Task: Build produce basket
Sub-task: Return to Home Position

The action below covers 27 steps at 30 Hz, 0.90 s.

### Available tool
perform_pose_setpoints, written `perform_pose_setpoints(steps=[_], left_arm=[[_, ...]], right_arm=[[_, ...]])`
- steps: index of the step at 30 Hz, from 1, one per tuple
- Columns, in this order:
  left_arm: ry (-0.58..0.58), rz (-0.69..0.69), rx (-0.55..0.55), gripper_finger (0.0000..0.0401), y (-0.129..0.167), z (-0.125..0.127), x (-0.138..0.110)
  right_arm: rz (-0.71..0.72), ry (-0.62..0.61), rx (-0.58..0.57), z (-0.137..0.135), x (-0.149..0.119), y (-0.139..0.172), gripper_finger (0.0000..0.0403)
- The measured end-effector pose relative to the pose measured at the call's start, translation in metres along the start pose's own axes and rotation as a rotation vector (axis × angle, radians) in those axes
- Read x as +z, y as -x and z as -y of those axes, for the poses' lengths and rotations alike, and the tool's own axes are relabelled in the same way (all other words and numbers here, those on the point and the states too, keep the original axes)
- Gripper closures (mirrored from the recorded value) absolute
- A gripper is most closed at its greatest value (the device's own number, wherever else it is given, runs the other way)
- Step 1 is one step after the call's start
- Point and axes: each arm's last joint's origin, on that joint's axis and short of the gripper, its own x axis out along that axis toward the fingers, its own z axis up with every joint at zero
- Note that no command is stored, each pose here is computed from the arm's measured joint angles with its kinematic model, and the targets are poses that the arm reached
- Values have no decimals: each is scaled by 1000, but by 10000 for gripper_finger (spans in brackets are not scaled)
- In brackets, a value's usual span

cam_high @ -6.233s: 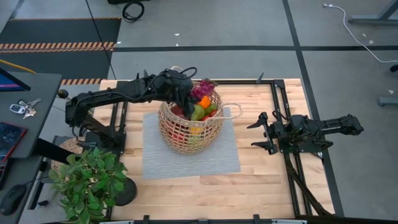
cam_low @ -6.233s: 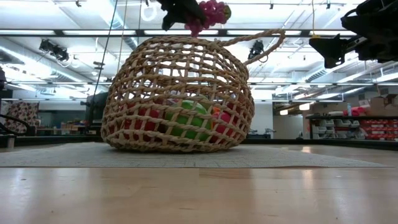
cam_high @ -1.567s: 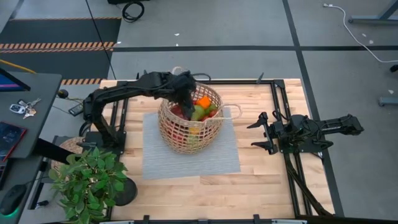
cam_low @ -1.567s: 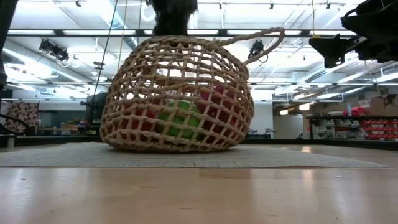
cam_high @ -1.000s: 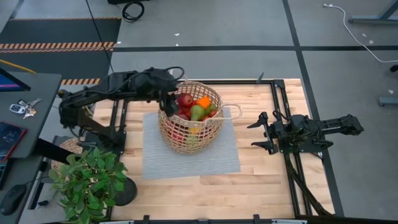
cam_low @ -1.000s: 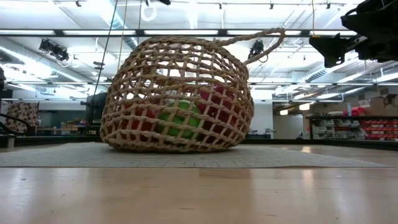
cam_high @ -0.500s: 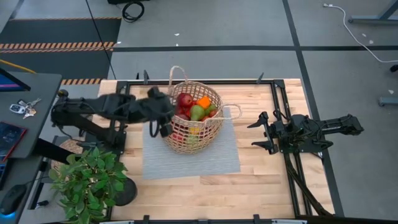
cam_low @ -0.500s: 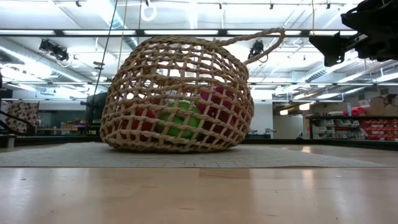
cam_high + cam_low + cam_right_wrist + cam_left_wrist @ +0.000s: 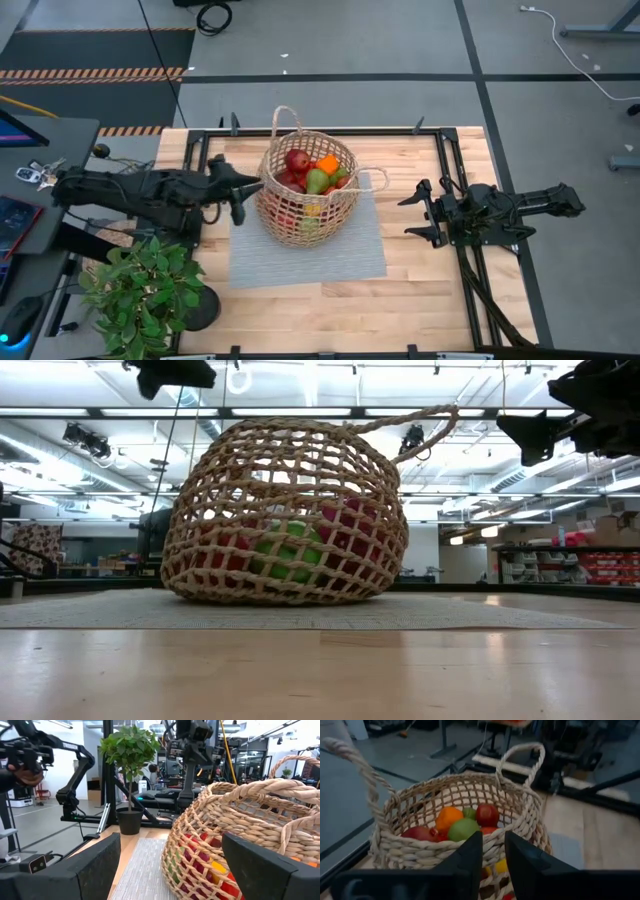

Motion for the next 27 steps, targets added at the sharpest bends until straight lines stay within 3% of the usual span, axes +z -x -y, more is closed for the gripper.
perform_pose_setpoints(steps=[13, 27], left_arm=[[114, 194, -53, 331, 12, -27, -67], [186, 287, -84, 335, 4, -38, -122]], right_arm=[[0, 0, 0, 0, 0, 0, 52], [0, 0, 0, 0, 0, 0, 52]])
